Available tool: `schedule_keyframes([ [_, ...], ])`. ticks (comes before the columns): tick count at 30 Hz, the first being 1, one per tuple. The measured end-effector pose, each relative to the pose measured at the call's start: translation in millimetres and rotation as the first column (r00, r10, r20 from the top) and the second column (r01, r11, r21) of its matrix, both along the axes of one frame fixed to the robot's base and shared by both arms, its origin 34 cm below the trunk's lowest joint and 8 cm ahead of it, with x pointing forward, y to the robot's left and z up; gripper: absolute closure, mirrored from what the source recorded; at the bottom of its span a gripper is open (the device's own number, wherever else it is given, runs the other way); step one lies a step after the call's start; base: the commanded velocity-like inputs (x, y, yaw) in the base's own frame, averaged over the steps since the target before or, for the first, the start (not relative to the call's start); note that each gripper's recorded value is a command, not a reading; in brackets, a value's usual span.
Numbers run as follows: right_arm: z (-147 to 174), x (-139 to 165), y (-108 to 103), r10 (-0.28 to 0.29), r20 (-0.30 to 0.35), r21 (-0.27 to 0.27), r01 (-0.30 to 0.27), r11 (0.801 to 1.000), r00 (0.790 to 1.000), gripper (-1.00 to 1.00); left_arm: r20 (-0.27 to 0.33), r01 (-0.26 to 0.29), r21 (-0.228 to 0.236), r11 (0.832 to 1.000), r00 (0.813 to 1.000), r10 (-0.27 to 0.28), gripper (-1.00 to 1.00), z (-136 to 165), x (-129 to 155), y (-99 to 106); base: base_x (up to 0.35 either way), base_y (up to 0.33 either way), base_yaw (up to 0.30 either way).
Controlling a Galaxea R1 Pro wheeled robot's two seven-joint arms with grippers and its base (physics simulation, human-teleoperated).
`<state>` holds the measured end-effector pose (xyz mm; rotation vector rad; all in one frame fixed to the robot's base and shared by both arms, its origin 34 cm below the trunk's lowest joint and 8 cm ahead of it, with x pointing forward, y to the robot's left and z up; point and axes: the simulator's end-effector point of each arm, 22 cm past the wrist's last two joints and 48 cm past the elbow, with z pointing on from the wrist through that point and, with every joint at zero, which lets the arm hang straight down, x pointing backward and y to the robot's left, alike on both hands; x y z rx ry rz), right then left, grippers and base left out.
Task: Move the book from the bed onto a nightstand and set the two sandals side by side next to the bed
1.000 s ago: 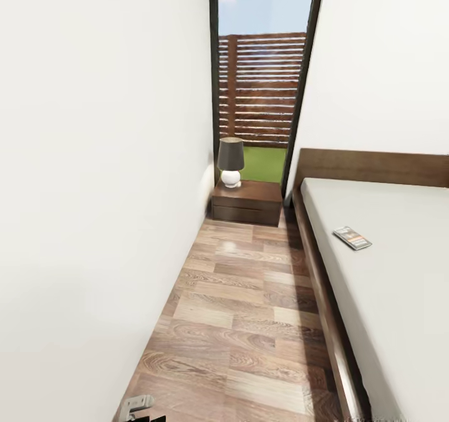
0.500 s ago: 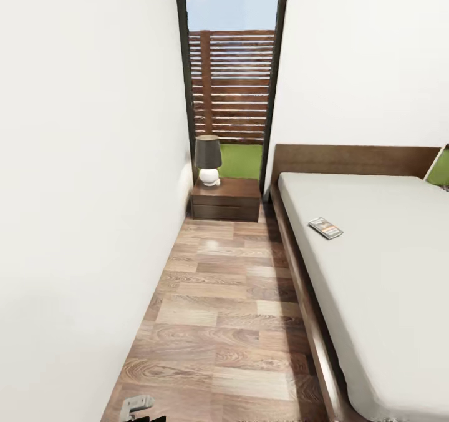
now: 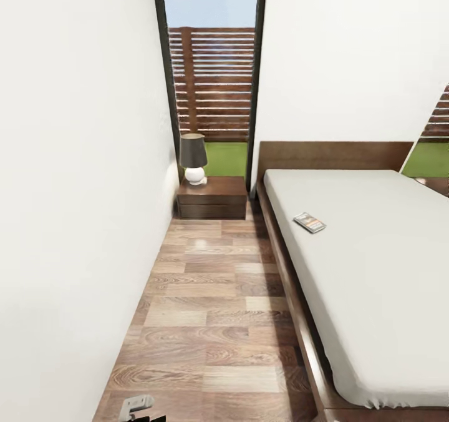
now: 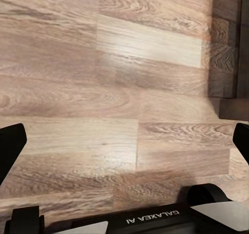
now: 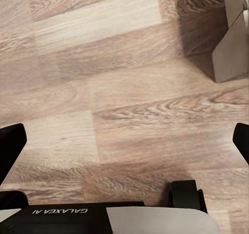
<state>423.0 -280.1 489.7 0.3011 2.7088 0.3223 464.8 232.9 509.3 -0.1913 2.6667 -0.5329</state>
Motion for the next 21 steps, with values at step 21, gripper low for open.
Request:
schedule_keyframes([
  [21, 6.7, 8.1, 0.5, 0.002, 0.024, 0.001, -0.002, 1.0, 1.0, -1.0, 0.022, 0.0, 0.0, 1.0, 1.0, 0.0, -1.0, 7.4, 7.4, 0.0, 0.0, 0.0, -0.061],
])
